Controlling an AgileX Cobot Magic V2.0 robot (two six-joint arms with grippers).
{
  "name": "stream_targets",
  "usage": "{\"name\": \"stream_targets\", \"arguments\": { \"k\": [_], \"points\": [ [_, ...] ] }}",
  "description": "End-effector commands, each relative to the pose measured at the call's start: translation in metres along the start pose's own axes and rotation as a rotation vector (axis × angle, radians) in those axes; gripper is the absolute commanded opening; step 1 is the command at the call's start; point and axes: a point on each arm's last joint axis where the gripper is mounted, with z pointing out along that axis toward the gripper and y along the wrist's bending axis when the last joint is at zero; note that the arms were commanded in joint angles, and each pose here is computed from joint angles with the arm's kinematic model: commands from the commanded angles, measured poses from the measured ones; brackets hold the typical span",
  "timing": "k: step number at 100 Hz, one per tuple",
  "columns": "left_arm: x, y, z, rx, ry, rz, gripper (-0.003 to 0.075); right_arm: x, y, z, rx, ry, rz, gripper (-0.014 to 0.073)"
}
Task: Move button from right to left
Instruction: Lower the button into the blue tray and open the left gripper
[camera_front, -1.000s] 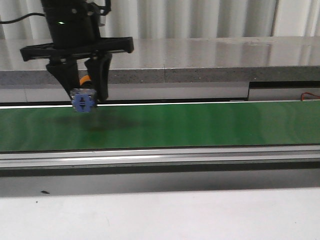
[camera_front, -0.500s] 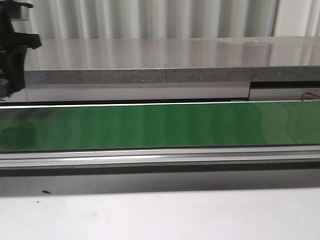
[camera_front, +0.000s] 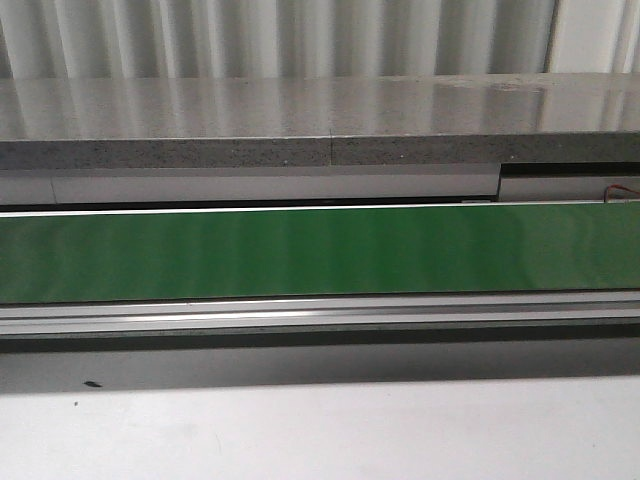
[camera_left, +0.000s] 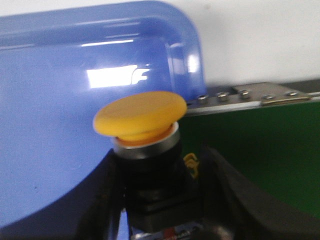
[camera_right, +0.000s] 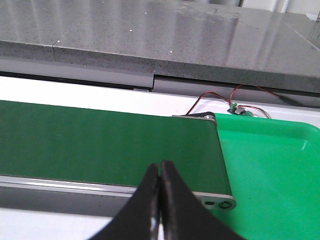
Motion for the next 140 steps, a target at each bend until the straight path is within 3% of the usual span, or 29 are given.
{"name": "stream_targets", "arguments": {
  "k": [1, 33, 65, 74, 85, 91, 97, 123, 140],
  "points": [
    [0.015, 0.016, -0.030, -0.014, -0.028, -0.011, -0.0020, -0.014, -0.001, -0.002, 0.015, -0.093, 0.002, -0.0068],
    [0.034, 0.051, 0.014, 0.011, 0.073, 0.000, -0.0020, -0.014, -0.001, -0.002, 0.015, -0.093, 0.002, -0.0068],
    [0.031, 0.054, 0.058, 0.060, 0.149, 0.027, -0.0009, -0.014, -0.001, -0.002, 0.015, -0.093, 0.002, -0.0068],
    [0.031, 0.055, 0.061, 0.063, 0.154, 0.026, 0.0089, -0.014, -0.001, -0.002, 0.015, -0.093, 0.002, -0.0068],
    [0.030, 0.055, 0.061, 0.056, 0.144, 0.027, 0.0337, -0.014, -0.001, -0.002, 0.015, -0.093, 0.002, -0.0068],
    [0.030, 0.055, 0.061, 0.057, 0.146, 0.027, 0.0436, -0.014, -0.001, -0.002, 0.015, -0.093, 0.002, -0.0068],
    [0.031, 0.055, 0.061, 0.061, 0.153, 0.027, 0.0483, -0.014, -0.001, -0.002, 0.015, -0.093, 0.002, -0.0068],
    [0.027, 0.059, 0.047, 0.027, 0.130, 0.013, 0.0414, -0.014, -0.001, -0.002, 0.015, -0.093, 0.002, -0.0068],
    [0.018, 0.061, 0.009, -0.041, -0.040, -0.209, 0.0237, -0.014, -0.001, -0.002, 0.015, -0.093, 0.002, -0.0068]
  ]
}}
